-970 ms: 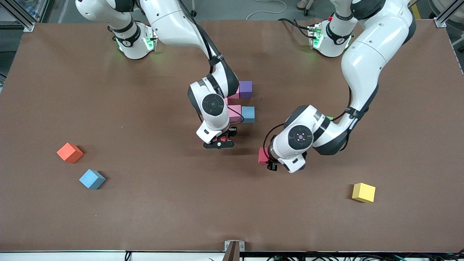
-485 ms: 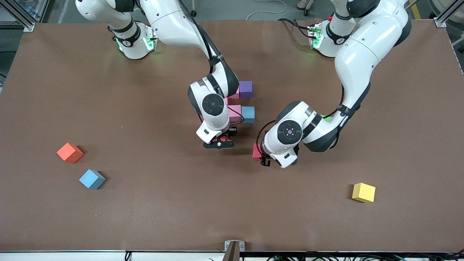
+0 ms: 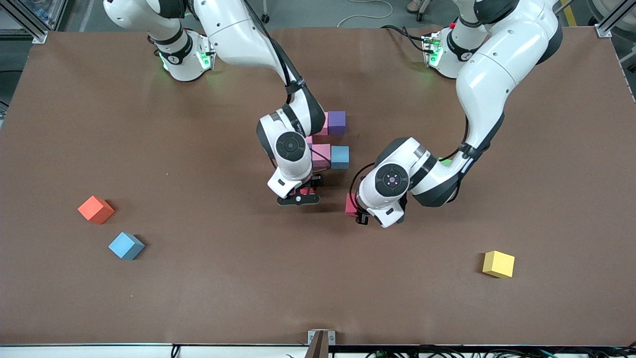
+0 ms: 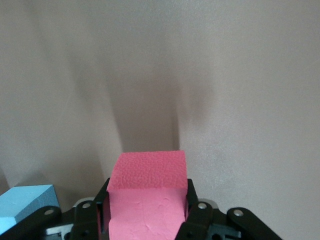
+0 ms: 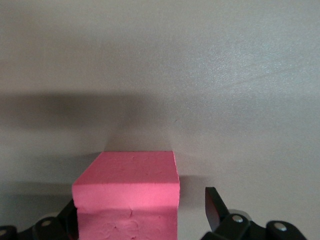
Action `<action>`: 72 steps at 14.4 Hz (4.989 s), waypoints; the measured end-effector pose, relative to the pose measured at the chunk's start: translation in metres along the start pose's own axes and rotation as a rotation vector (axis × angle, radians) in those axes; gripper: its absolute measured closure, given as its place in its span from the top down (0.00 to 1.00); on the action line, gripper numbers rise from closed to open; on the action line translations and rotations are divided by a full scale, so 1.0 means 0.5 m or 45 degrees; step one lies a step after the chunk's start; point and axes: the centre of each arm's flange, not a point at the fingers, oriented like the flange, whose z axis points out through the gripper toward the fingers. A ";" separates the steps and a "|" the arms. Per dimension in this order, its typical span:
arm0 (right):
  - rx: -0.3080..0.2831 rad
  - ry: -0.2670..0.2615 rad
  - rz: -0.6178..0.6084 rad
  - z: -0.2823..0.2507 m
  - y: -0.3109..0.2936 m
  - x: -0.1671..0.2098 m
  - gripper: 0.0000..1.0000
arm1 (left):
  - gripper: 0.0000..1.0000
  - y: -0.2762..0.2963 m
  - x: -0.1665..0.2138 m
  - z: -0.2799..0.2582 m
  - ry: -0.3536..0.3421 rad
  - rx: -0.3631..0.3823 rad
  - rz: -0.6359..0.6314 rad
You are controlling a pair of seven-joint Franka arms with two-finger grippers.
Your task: Arrange 11 blocks into digit 3
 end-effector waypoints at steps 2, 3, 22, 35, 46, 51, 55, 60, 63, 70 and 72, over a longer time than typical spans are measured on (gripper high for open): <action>0.002 0.004 -0.001 -0.002 -0.001 0.001 1.00 | 0.57 -0.006 -0.013 0.002 0.001 0.001 -0.013; 0.006 0.008 -0.002 -0.005 -0.003 0.002 1.00 | 0.57 -0.010 -0.022 0.003 0.003 0.003 -0.019; -0.131 -0.034 0.115 -0.310 0.533 0.224 1.00 | 0.57 -0.072 -0.132 0.024 0.065 -0.007 -0.209; -0.070 -0.167 0.234 -0.471 0.832 0.192 1.00 | 0.57 -0.092 -0.185 0.066 -0.008 -0.113 -0.219; 0.051 -0.175 0.210 -0.624 0.905 0.116 1.00 | 0.57 -0.116 -0.206 0.105 0.014 -0.111 -0.185; 0.021 -0.214 0.229 -0.708 0.946 0.050 1.00 | 0.57 -0.115 -0.204 0.106 0.015 -0.111 -0.184; -0.012 -0.213 0.217 -0.741 0.940 0.045 1.00 | 0.57 -0.117 -0.204 0.107 0.016 -0.112 -0.179; -0.008 -0.201 0.153 -0.750 0.948 0.046 1.00 | 0.57 -0.121 -0.208 0.108 0.016 -0.110 -0.171; -0.006 -0.192 0.123 -0.754 0.951 0.051 1.00 | 0.57 -0.125 -0.212 0.109 0.015 -0.107 -0.166; -0.003 -0.206 0.114 -0.754 0.948 0.051 1.00 | 0.57 -0.134 -0.224 0.111 0.013 -0.106 -0.149; -0.003 -0.203 0.111 -0.757 0.948 0.051 1.00 | 0.57 -0.136 -0.226 0.112 0.013 -0.106 -0.147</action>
